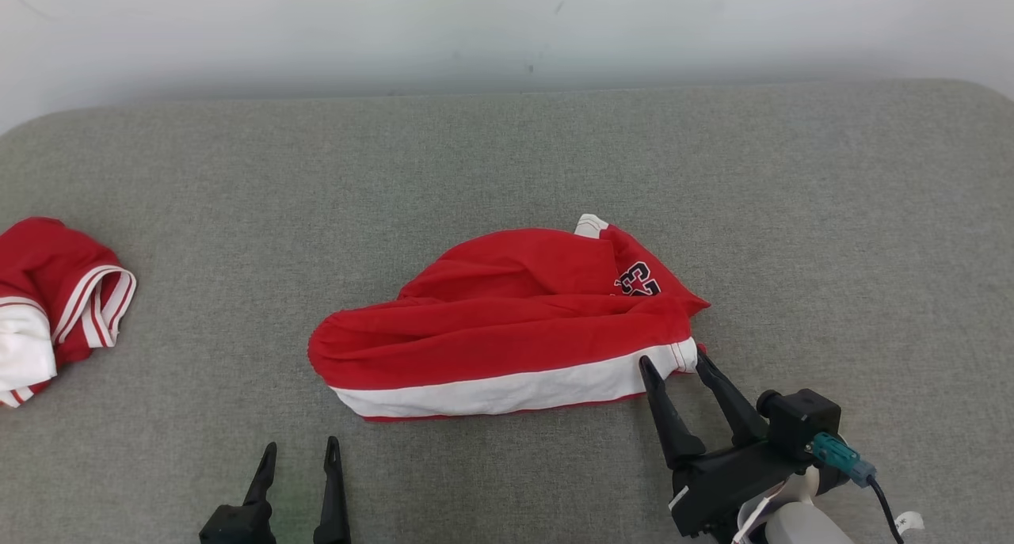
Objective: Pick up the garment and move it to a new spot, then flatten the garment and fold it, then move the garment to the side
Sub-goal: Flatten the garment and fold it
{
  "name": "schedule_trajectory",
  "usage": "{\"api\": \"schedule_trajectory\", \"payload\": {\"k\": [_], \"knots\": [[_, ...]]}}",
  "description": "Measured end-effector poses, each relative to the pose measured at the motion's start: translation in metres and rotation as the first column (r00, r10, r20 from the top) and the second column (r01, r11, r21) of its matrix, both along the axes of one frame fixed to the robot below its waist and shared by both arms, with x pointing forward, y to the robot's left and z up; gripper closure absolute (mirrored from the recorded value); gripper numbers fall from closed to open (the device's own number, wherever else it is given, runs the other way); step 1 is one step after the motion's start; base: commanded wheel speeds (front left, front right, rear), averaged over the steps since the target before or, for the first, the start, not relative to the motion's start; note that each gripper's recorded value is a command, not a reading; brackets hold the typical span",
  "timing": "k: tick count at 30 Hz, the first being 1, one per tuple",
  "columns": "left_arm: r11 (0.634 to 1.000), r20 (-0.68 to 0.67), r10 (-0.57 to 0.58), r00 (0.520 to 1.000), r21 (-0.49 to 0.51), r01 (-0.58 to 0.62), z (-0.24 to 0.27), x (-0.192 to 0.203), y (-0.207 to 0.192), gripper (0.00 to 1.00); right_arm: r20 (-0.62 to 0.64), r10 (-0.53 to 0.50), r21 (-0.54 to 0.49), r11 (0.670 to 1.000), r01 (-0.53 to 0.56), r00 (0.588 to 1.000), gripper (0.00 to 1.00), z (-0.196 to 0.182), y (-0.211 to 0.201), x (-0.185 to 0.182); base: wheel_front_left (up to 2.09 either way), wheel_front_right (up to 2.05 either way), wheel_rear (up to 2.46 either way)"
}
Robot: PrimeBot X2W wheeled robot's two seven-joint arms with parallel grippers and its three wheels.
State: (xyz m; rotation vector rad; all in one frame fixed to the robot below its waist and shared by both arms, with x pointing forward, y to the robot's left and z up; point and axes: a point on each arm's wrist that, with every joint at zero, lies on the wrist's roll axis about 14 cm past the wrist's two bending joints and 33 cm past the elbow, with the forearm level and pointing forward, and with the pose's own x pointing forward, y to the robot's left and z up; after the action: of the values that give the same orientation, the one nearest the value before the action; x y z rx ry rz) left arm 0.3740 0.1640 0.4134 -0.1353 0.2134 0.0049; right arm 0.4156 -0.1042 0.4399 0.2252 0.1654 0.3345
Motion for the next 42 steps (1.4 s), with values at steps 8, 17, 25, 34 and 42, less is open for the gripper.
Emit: {"api": "schedule_trajectory", "payload": {"k": [8,17,25,34,42], "knots": [[1.000,0.001,-0.006,1.000,-0.004,0.006,0.000,0.001,-0.003,0.00,-0.001,-0.036,-0.007,0.999,0.036,0.999,1.00,-0.001,-0.012,0.000,0.00,0.00,0.00],[1.000,0.003,-0.018,1.000,-0.006,0.018,0.001,0.000,-0.006,0.00,0.006,-0.115,-0.010,0.993,0.115,0.993,1.00,0.002,-0.034,0.005,0.00,0.00,0.00],[0.992,-0.003,-0.112,0.994,-0.055,0.111,-0.002,-0.004,-0.028,0.00,0.007,-0.198,-0.031,0.980,0.199,0.980,1.00,0.000,-0.058,0.008,0.00,0.00,0.00],[0.988,-0.040,-0.157,0.987,-0.008,0.157,-0.013,0.014,-0.031,0.00,-0.001,-0.181,-0.042,0.983,0.181,0.984,1.00,-0.005,-0.050,0.012,0.00,0.00,0.00],[0.982,-0.041,-0.187,0.981,0.026,0.188,-0.015,0.030,-0.031,0.00,0.000,-0.197,-0.047,0.979,0.197,0.980,1.00,-0.007,-0.058,0.016,0.00,0.00,0.00]]}}
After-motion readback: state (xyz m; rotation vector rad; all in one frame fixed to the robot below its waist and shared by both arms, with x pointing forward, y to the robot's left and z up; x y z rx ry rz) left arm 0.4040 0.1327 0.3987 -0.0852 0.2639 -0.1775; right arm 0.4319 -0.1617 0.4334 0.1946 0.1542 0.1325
